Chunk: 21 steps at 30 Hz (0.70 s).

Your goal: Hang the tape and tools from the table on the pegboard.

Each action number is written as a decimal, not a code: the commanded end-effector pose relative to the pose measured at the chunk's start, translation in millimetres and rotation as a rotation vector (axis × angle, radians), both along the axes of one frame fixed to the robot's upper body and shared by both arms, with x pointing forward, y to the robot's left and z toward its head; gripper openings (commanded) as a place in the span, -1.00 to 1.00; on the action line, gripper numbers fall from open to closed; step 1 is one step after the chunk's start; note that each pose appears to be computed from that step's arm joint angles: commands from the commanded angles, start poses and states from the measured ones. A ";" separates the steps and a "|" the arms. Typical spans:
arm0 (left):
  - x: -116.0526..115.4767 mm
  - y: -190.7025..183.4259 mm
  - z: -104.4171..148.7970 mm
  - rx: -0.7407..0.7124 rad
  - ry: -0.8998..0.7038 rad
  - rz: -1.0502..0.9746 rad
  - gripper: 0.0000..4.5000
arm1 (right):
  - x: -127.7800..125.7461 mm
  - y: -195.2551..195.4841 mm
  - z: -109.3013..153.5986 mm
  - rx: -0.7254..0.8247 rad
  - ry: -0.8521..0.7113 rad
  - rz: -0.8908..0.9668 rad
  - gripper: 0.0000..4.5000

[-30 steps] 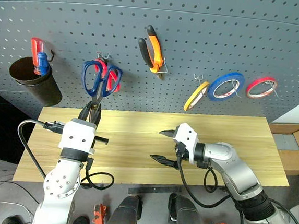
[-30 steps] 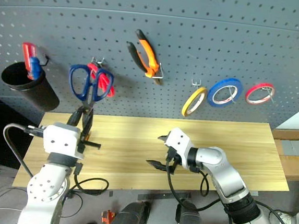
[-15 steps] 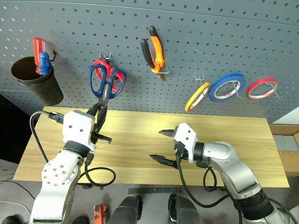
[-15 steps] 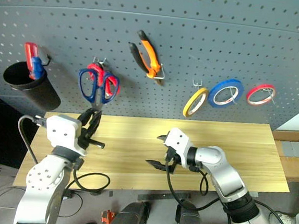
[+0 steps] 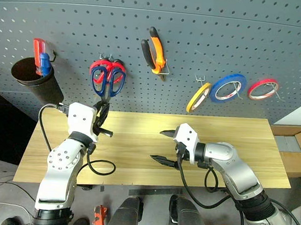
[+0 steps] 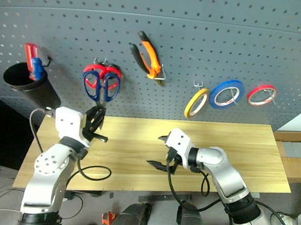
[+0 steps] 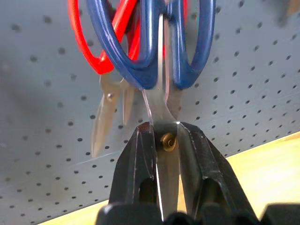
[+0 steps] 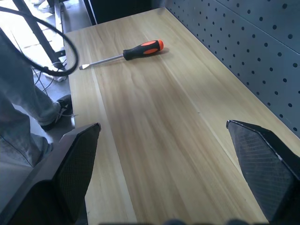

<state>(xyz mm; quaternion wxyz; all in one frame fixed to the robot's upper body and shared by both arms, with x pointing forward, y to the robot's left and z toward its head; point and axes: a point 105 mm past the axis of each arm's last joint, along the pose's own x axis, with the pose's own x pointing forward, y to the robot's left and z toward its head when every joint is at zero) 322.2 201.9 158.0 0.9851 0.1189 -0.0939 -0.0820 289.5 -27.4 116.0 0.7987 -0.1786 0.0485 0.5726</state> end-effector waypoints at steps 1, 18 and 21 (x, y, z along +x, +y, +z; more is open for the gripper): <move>6.8 -0.2 -3.3 -0.030 0.015 -0.014 -0.84 | -3.8 3.8 17.4 0.056 -0.051 0.019 1.00; -15.0 65.7 -59.3 -0.358 0.429 0.126 0.60 | -31.9 15.0 30.8 0.158 0.082 0.131 1.00; -19.3 88.7 -72.2 -0.276 0.559 0.195 0.60 | -32.6 22.7 27.7 0.143 0.077 0.130 1.00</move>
